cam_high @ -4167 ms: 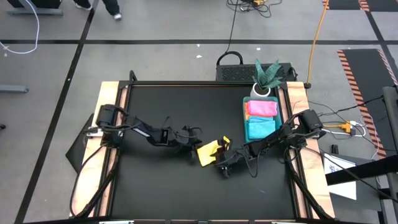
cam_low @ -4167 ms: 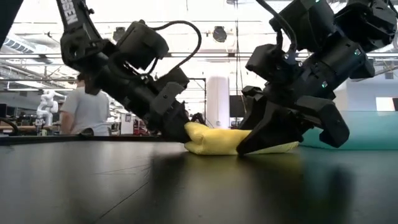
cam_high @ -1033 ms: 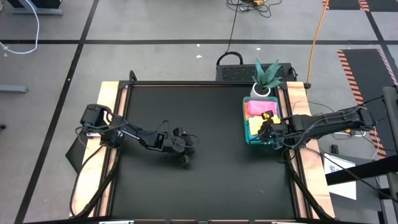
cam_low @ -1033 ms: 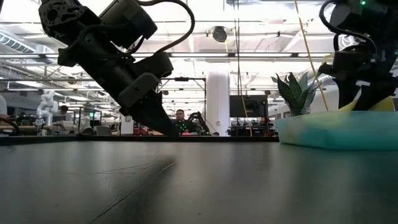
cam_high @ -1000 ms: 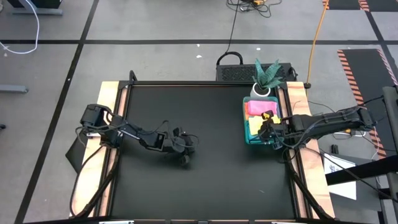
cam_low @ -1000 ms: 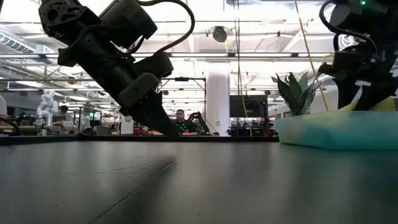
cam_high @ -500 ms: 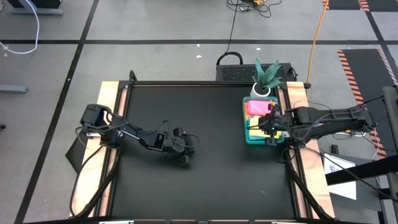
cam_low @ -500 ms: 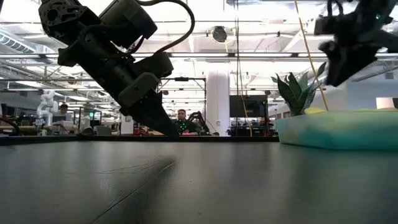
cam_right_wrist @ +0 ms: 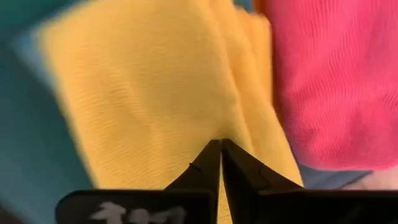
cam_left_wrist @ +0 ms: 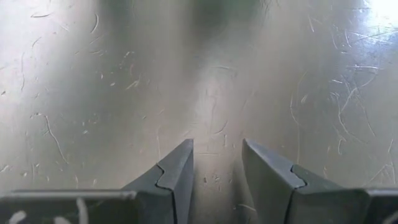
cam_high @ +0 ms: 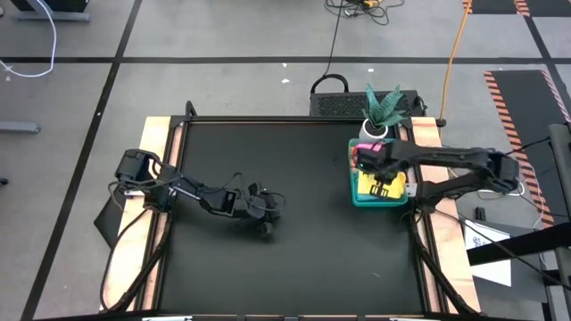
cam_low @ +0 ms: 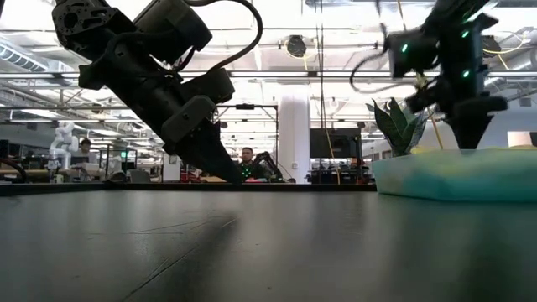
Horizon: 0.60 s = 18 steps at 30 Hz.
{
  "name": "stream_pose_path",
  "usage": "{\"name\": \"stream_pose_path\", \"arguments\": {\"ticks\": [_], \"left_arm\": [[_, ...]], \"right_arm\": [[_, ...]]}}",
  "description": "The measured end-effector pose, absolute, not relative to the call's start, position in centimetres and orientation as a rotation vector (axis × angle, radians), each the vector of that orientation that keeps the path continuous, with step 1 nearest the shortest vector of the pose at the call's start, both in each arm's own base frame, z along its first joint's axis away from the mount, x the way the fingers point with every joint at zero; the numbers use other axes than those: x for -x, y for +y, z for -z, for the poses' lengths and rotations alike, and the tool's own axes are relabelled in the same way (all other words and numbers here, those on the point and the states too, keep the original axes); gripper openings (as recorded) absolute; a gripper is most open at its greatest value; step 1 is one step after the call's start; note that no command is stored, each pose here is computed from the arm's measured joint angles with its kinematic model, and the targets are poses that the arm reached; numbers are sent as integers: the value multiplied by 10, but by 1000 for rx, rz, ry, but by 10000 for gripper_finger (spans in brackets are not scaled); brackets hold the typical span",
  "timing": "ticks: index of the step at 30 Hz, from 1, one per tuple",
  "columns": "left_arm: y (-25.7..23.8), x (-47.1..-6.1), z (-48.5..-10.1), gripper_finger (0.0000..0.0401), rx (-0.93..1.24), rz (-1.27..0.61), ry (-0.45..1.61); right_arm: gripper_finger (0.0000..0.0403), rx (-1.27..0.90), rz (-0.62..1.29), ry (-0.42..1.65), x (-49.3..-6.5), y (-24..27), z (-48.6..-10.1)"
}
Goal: Fold microfiber towels
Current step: Put the yellow microfiber cloth into the green bin
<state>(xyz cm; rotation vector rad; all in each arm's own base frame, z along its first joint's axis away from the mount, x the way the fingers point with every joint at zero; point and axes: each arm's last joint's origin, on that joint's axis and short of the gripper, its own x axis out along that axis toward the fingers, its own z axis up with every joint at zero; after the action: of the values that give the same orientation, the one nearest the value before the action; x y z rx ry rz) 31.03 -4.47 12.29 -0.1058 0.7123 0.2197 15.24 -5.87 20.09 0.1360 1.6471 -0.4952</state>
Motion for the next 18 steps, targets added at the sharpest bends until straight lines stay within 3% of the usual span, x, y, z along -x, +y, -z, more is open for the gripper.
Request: {"name": "stream_pose_path", "arguments": {"ticks": [5, 11, 18], "left_arm": [[-45, -310, -123, 140, 106, -220, 712], [-45, -310, -123, 140, 105, -220, 712], [-45, -311, -123, 140, 102, -217, 709]], "right_arm": [[3, -235, 539, 1738, -155, -79, -185], [1, -253, 381, 1764, -160, -77, -182], [1, -350, 588, 1830, -148, -76, -214]]}}
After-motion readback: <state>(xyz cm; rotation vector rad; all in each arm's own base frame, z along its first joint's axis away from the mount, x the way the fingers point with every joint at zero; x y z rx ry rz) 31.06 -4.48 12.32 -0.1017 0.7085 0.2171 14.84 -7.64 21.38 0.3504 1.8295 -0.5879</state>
